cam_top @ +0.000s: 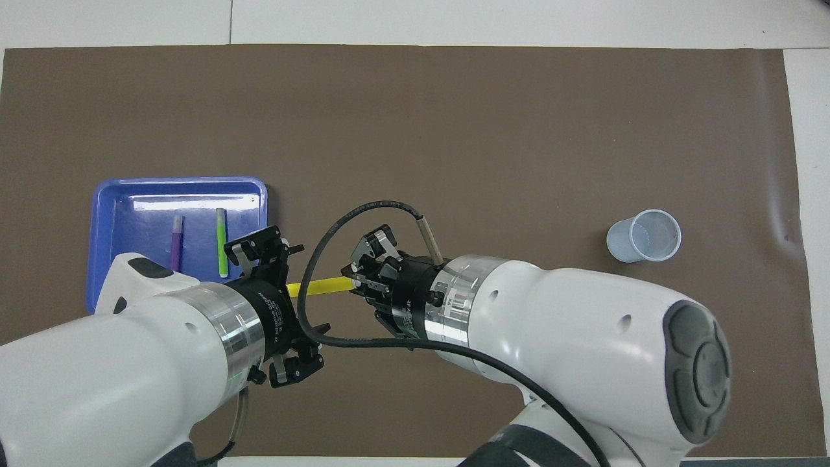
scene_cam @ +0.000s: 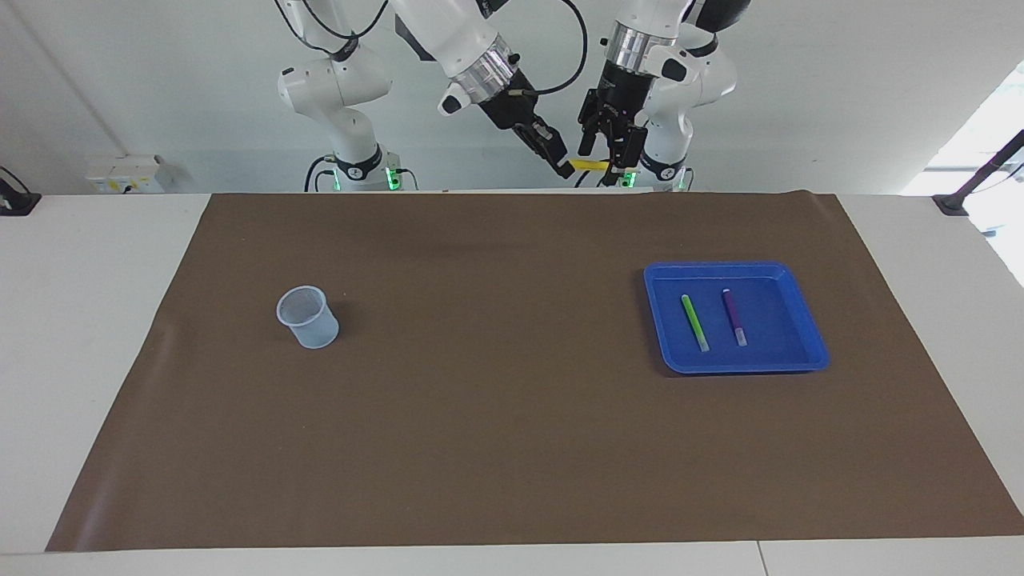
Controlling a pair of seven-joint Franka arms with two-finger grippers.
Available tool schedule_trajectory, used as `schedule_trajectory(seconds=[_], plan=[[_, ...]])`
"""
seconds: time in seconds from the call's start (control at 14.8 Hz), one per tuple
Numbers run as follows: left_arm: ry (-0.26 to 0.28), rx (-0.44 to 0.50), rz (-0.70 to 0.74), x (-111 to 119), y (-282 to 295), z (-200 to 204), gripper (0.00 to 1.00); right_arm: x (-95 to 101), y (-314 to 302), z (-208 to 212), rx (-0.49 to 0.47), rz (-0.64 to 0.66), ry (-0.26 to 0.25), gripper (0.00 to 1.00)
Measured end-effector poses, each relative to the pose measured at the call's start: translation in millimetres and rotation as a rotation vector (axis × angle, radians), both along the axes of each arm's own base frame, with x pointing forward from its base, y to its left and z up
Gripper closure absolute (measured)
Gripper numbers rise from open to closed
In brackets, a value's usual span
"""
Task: Right arm passes pens to left for tray arrangement
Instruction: 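Close the left gripper on the yellow pen held by the right gripper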
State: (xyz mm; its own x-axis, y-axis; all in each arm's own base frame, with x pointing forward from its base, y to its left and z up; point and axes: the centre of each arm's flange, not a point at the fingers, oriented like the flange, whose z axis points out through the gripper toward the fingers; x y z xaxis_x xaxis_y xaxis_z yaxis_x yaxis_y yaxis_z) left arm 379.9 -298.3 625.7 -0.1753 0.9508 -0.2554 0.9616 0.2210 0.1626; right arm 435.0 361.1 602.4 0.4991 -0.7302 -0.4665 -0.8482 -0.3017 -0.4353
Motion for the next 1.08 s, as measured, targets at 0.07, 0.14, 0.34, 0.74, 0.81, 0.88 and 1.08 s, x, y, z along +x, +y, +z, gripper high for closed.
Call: schedule_trajectory(seconds=[0.07,0.14,0.34,0.74,0.81,0.88,1.08], plan=[[0.000,0.000,0.000,0.0,0.0,0.0,0.06,0.0,0.0,0.0,0.000,0.000,0.000,0.82],[0.000,0.000,-0.001,-0.1,-0.1,0.0,0.15,0.0,0.0,0.0,0.000,0.000,0.000,0.82],[-0.001,0.000,-0.001,-0.1,0.0,0.3,0.34,0.0,0.0,0.0,0.000,0.000,0.000,0.82],[-0.006,-0.002,-0.002,-0.1,0.1,3.0,0.35,0.0,0.0,-0.1,0.000,0.000,0.000,0.82],[-0.006,-0.002,-0.002,-0.1,0.1,3.0,0.37,0.0,0.0,-0.1,0.000,0.000,0.000,0.82],[-0.006,-0.002,-0.002,-0.1,0.1,3.0,0.39,0.0,0.0,-0.1,0.000,0.000,0.000,0.82],[-0.006,-0.001,-0.001,0.2,0.7,3.1,0.73,0.0,0.0,-0.1,0.000,0.000,0.000,0.82]])
